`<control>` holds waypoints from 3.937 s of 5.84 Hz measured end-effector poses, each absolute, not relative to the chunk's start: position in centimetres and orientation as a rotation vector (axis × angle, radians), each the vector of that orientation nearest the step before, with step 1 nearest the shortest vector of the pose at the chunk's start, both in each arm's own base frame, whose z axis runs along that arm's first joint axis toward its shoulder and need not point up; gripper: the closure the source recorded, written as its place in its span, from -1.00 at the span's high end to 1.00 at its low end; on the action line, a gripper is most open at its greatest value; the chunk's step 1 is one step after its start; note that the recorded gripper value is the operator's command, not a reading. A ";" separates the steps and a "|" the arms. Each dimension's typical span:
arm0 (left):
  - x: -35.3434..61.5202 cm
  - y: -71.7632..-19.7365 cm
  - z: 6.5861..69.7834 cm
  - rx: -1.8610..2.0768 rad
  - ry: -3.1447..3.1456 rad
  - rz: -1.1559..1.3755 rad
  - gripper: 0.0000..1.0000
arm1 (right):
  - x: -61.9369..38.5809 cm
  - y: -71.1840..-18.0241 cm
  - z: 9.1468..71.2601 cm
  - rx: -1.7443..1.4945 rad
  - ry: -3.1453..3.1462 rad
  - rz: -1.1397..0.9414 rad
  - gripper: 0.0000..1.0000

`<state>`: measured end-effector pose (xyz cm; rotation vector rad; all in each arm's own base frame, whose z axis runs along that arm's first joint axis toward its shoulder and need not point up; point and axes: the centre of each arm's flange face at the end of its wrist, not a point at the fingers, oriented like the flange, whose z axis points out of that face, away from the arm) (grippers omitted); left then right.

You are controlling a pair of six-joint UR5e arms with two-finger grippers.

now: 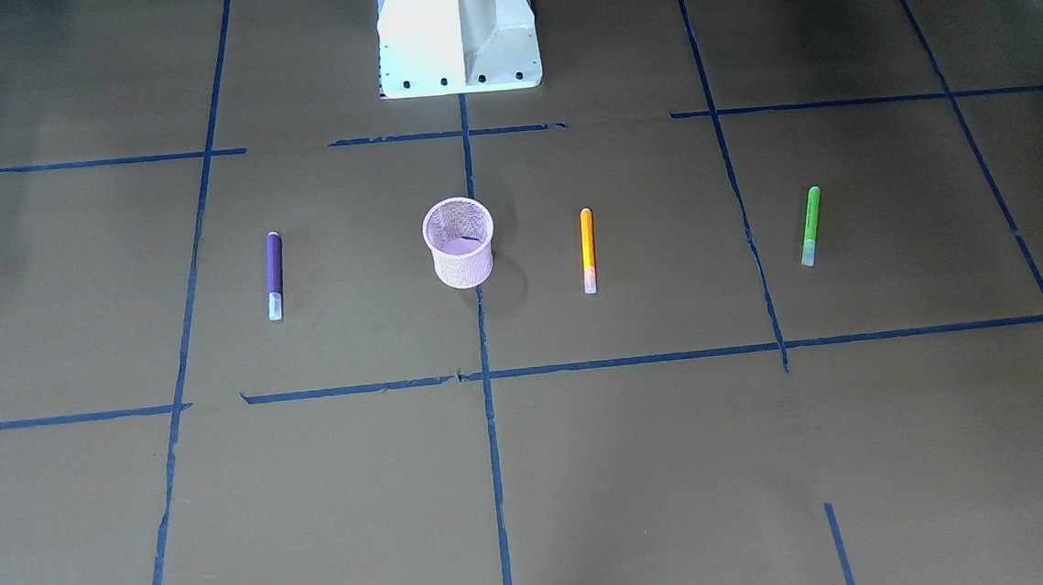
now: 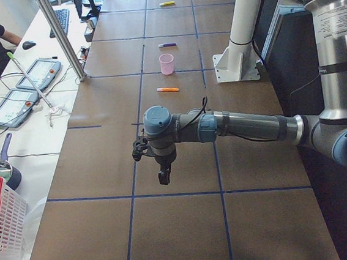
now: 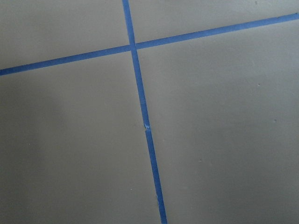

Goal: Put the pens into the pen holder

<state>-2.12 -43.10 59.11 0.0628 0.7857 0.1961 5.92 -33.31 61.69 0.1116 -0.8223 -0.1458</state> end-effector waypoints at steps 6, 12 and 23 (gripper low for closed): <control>25.7 -46.8 48.6 0.095 0.801 0.513 0.93 | 5.4 -32.9 61.5 0.119 -0.903 -0.144 0.99; 31.9 -49.0 51.4 0.036 0.740 0.545 0.49 | 4.9 -32.7 62.7 0.089 -0.893 -0.156 1.00; 33.7 -48.5 51.8 0.019 0.732 0.568 -1.00 | 4.7 -32.7 63.2 0.073 -0.905 -0.141 1.00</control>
